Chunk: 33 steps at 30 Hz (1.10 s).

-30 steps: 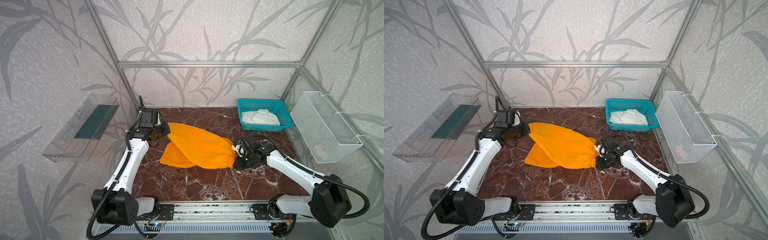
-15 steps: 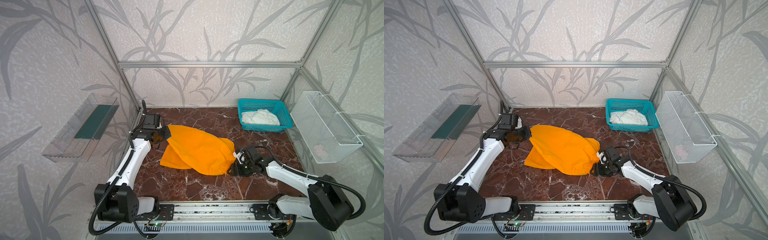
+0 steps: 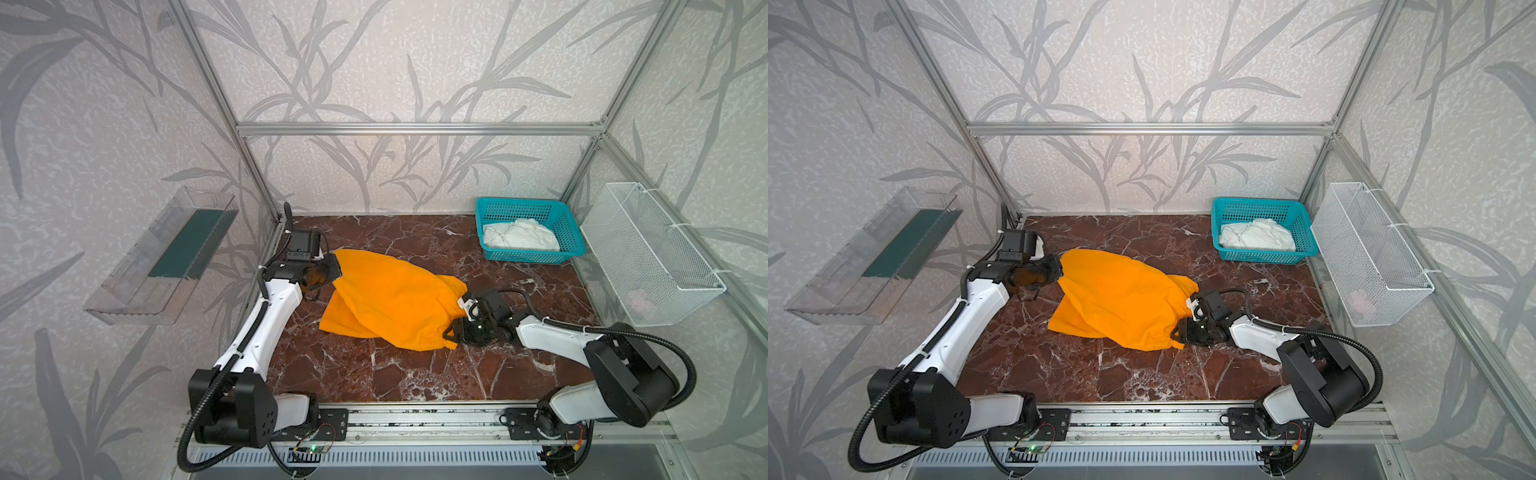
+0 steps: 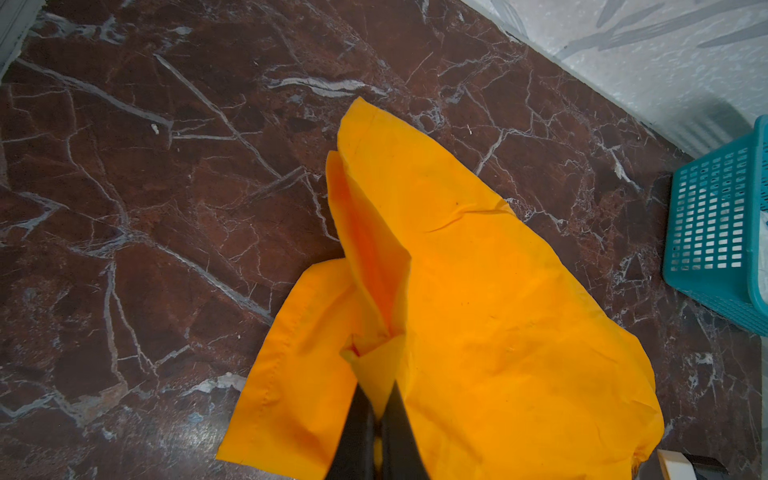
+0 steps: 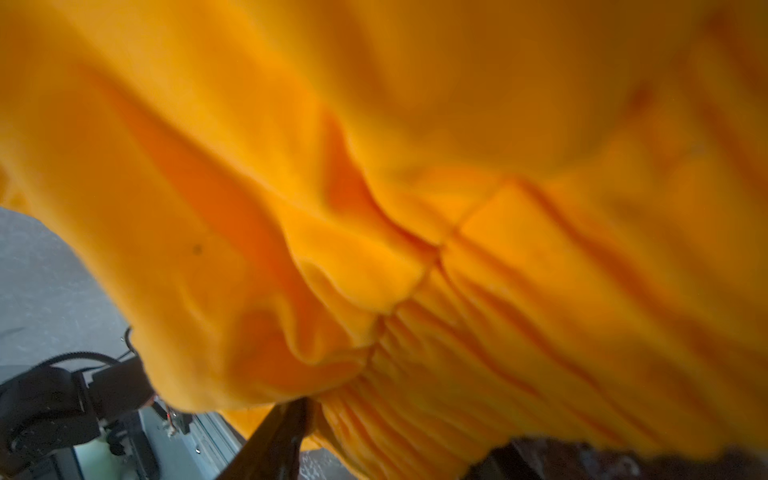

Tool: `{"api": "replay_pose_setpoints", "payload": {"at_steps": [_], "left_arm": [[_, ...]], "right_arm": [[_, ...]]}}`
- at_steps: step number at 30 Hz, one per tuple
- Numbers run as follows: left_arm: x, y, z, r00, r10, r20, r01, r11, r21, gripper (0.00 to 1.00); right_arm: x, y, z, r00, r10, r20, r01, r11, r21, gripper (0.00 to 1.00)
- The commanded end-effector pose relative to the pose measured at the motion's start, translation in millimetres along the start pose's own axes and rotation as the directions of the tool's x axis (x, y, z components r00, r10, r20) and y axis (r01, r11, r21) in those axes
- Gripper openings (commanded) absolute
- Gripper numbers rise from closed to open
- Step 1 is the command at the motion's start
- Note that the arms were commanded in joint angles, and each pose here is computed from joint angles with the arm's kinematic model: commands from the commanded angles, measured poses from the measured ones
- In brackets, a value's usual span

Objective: Fold and stack the mixed laundry pile
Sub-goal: 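Grasp the pants edge nearest the left gripper while the right gripper holds the waistband, then lift the pants high with both grippers, stretching them between the grippers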

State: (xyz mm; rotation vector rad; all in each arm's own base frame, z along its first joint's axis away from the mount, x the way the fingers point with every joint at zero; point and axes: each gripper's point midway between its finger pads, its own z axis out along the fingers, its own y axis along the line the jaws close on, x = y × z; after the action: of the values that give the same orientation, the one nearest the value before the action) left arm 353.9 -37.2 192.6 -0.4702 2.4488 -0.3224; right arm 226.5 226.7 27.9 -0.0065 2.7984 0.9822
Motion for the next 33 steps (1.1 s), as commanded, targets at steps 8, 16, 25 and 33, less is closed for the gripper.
{"api": "replay_pose_setpoints", "payload": {"at_steps": [8, 16, 25, 33], "left_arm": [[-17.9, 3.7, -26.9, 0.996, 0.034, 0.078, -0.03, 0.999, -0.042, 0.0], [-81.5, -19.4, -84.3, 0.968, 0.097, 0.23, -0.095, 0.995, -0.02, 0.0], [-182.3, -70.3, -203.0, 0.858, 0.086, 0.506, -0.141, 0.988, 0.07, 0.0], [-144.1, -79.3, -243.0, 0.873, 0.081, 0.482, -0.183, 0.969, 0.168, 0.0]], "right_arm": [[-5.8, 1.7, -13.9, 0.997, -0.065, -0.042, 0.069, 0.992, 0.107, 0.06], [-70.1, 68.5, -122.9, 0.916, -0.377, 0.138, 0.346, 0.915, 0.208, 0.0], [-139.0, 168.0, -243.0, 0.738, -0.558, 0.38, 0.527, 0.828, 0.191, 0.0], [-89.6, 179.7, -264.9, 0.73, -0.58, 0.36, 0.594, 0.8, 0.084, 0.0]]}}
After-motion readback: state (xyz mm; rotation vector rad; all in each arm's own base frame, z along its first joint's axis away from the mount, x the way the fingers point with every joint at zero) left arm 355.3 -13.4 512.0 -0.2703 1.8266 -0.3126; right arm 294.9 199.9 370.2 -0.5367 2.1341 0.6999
